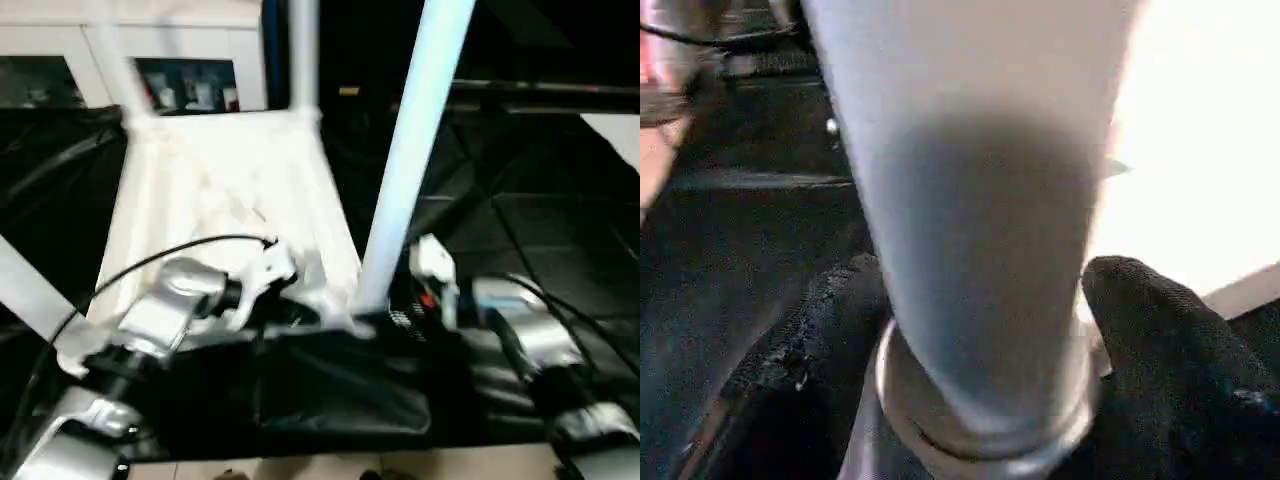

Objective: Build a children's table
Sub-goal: Rotate leg to tighten

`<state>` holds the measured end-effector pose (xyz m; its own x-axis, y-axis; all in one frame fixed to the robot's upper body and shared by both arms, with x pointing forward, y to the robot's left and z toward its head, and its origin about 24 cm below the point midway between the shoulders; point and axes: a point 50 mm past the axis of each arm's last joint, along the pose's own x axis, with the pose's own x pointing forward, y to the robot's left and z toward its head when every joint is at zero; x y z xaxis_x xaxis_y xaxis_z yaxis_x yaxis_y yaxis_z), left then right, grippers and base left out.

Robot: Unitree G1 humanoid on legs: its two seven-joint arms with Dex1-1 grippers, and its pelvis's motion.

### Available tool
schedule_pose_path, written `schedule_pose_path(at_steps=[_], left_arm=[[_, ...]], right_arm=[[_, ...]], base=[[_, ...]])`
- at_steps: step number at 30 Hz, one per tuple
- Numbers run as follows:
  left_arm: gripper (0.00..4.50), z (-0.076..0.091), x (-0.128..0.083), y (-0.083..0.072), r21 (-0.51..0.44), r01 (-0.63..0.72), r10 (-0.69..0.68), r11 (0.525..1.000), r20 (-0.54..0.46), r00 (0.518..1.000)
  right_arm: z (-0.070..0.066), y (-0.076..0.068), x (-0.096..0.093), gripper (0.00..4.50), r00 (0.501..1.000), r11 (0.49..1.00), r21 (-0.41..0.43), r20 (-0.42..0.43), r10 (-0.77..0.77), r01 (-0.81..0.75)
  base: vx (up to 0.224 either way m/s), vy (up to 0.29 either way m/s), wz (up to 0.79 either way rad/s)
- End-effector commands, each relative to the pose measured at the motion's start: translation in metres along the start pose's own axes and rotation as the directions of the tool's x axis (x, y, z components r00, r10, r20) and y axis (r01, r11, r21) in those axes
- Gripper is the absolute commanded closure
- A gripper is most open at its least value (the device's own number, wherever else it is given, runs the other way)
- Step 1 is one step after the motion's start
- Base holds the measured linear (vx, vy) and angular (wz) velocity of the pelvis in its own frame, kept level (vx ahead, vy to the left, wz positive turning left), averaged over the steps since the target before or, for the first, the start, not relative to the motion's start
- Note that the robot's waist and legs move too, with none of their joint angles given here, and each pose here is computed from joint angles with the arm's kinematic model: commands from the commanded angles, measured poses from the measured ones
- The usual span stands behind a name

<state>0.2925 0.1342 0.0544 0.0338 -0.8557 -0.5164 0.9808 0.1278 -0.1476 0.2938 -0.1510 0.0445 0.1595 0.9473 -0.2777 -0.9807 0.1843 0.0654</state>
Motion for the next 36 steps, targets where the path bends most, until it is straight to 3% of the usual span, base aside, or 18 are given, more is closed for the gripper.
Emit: schedule_pose_path(at_steps=[1,7,8,12,13,18,19,20,21,22,24,26,29,33,34,35,36], left_arm=[[4.50,-0.001,0.008,-0.007,0.000,0.077,-0.077,0.997,-0.019,0.997],[4.50,-0.002,0.003,-0.006,-0.006,0.077,-0.077,0.997,-0.021,0.997],[4.50,-0.002,0.003,-0.005,-0.006,0.070,-0.070,0.998,-0.022,0.997],[4.50,-0.004,0.005,-0.003,-0.001,0.009,-0.009,1.000,-0.016,1.000],[4.50,-0.004,0.005,-0.003,-0.001,0.009,-0.009,1.000,-0.016,1.000],[4.50,0.000,0.015,0.007,-0.009,-0.158,0.159,0.987,0.028,0.987],[4.50,0.000,0.015,0.007,-0.009,-0.158,0.159,0.987,0.028,0.987],[4.50,0.001,0.022,0.011,-0.018,-0.236,0.237,0.971,0.034,0.971],[4.50,0.001,0.022,0.011,-0.018,-0.236,0.237,0.971,0.034,0.971],[4.50,0.003,0.029,0.013,-0.027,-0.284,0.285,0.959,0.039,0.958],[4.50,0.004,0.032,0.013,-0.031,-0.298,0.299,0.954,0.042,0.953],[4.50,0.011,0.046,0.016,-0.051,-0.361,0.363,0.931,0.057,0.930],[4.50,0.018,0.055,0.016,-0.052,-0.386,0.389,0.921,0.077,0.918],[4.50,0.022,0.060,0.013,-0.051,-0.370,0.373,0.928,0.094,0.923],[4.50,0.023,0.060,0.013,-0.044,-0.358,0.360,0.933,0.096,0.928],[4.50,0.024,0.061,0.012,-0.040,-0.349,0.351,0.936,0.097,0.931],[4.50,0.023,0.059,0.012,-0.025,-0.329,0.330,0.944,0.091,0.940]], right_arm=[[0.003,0.003,-0.001,1.02,0.999,0.999,-0.017,-0.015,0.043,-0.043],[0.004,0.006,0.000,1.40,0.997,0.997,0.003,-0.016,0.077,-0.077],[0.004,0.006,0.001,1.69,0.997,0.997,0.005,-0.016,0.080,-0.080],[0.002,0.008,0.006,1.87,0.998,0.998,0.028,0.013,0.063,-0.064],[0.002,0.008,0.006,2.11,0.998,0.998,0.028,0.013,0.063,-0.064],[-0.012,-0.005,0.026,2.41,0.976,0.969,0.123,0.003,-0.216,0.214],[-0.012,-0.005,0.026,2.44,0.976,0.969,0.123,0.003,-0.216,0.214],[-0.019,-0.010,0.036,2.48,0.936,0.922,0.168,-0.024,-0.351,0.350],[-0.019,-0.010,0.036,2.48,0.936,0.922,0.168,-0.024,-0.351,0.350],[-0.021,-0.014,0.045,2.48,0.890,0.866,0.216,-0.033,-0.454,0.450],[-0.021,-0.016,0.048,2.51,0.870,0.842,0.236,-0.034,-0.492,0.486],[-0.024,-0.023,0.060,2.52,0.762,0.714,0.297,-0.084,-0.643,0.635],[-0.021,-0.025,0.074,2.52,0.704,0.641,0.335,-0.109,-0.701,0.690],[-0.011,-0.023,0.087,2.52,0.739,0.692,0.307,-0.066,-0.670,0.654],[-0.007,-0.021,0.090,2.17,0.761,0.719,0.296,-0.041,-0.648,0.629],[-0.005,-0.020,0.092,2.17,0.775,0.738,0.287,-0.024,-0.631,0.610],[0.000,-0.018,0.094,1.82,0.812,0.789,0.250,0.016,-0.583,0.561]], base=[[0.000,0.000,0.00],[0.000,0.000,0.00],[0.000,0.000,0.00],[0.000,0.000,0.00],[0.000,0.000,0.00],[0.000,0.000,0.00],[0.000,0.000,0.00],[0.000,0.000,0.00],[0.000,0.000,0.00],[0.000,0.000,0.00],[0.000,0.000,0.00],[0.000,0.000,0.00],[0.000,0.000,0.00],[0.000,0.000,0.00],[0.000,0.000,0.00],[0.000,0.000,0.00],[0.000,0.000,0.00]])
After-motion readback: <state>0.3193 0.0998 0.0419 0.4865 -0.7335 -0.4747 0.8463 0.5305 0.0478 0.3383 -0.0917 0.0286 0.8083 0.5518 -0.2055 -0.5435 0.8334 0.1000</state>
